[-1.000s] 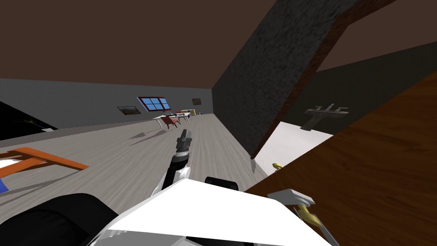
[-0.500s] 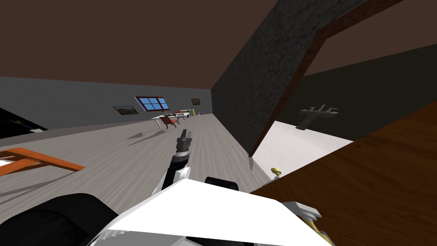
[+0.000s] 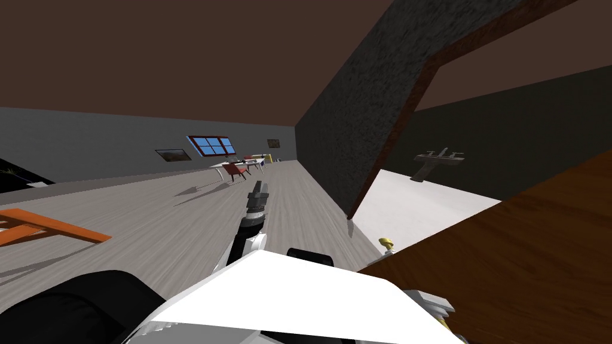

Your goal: Pull the door open

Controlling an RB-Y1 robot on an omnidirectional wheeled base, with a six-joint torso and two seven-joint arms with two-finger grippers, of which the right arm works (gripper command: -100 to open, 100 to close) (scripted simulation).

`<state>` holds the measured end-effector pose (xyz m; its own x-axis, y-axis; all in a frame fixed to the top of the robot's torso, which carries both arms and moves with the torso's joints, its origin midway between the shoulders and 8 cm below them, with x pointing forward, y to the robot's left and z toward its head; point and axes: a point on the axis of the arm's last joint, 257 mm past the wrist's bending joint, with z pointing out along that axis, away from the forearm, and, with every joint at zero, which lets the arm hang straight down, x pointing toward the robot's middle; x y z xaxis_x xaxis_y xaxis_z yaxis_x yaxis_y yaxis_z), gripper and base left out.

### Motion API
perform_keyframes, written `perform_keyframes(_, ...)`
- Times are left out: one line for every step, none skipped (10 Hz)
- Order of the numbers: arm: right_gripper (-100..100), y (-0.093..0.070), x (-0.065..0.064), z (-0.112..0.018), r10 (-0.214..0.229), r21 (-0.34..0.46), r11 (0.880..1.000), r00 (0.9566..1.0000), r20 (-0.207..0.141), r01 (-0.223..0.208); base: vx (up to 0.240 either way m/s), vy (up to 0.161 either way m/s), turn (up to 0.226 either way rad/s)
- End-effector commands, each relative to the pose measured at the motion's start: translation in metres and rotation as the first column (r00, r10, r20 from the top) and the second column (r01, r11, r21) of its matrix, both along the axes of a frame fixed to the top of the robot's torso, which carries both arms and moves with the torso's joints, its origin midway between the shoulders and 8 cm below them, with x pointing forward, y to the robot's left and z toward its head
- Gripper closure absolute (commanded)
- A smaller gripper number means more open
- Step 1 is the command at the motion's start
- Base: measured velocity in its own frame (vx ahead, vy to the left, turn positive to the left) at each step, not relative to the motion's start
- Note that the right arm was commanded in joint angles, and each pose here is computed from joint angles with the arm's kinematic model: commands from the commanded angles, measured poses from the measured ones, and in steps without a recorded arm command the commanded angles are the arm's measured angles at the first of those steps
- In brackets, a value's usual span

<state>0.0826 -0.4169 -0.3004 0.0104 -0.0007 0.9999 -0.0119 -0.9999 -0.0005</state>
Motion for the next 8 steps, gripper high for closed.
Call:
perform_keyframes(100, 0.003, 0.007, 0.0, 0.016, 0.008, 1.0, 0.9997, 0.018, -0.016, 0.137, 0.071, 0.033)
perform_keyframes(100, 0.003, 0.011, 0.0, 0.025, 0.011, 1.0, 0.9994, 0.026, -0.025, 0.139, 0.069, 0.056)
perform_keyframes(100, 0.004, 0.015, 0.0, 0.034, 0.013, 0.999, 0.9988, 0.035, -0.035, 0.155, 0.073, 0.04)
perform_keyframes(100, 0.004, 0.018, 0.0, 0.043, 0.015, 0.999, 0.9982, 0.043, -0.043, 0.155, 0.079, 0.034)
perform_keyframes(100, 0.005, 0.023, 0.0, 0.054, 0.018, 0.998, 0.9972, 0.053, -0.055, 0.138, 0.081, 0.032)
perform_keyframes(100, 0.005, 0.027, 0.0, 0.063, 0.02, 0.998, 0.9961, 0.061, -0.065, 0.126, 0.073, 0.02)
perform_keyframes(100, 0.005, 0.029, 0.0, 0.068, 0.021, 0.997, 0.9955, 0.065, -0.07, 0.088, 0.044, 0.019)
perform_keyframes(100, 0.005, 0.029, 0.0, 0.068, 0.021, 0.997, 0.9955, 0.065, -0.07, 0.042, 0.01, 0.005)
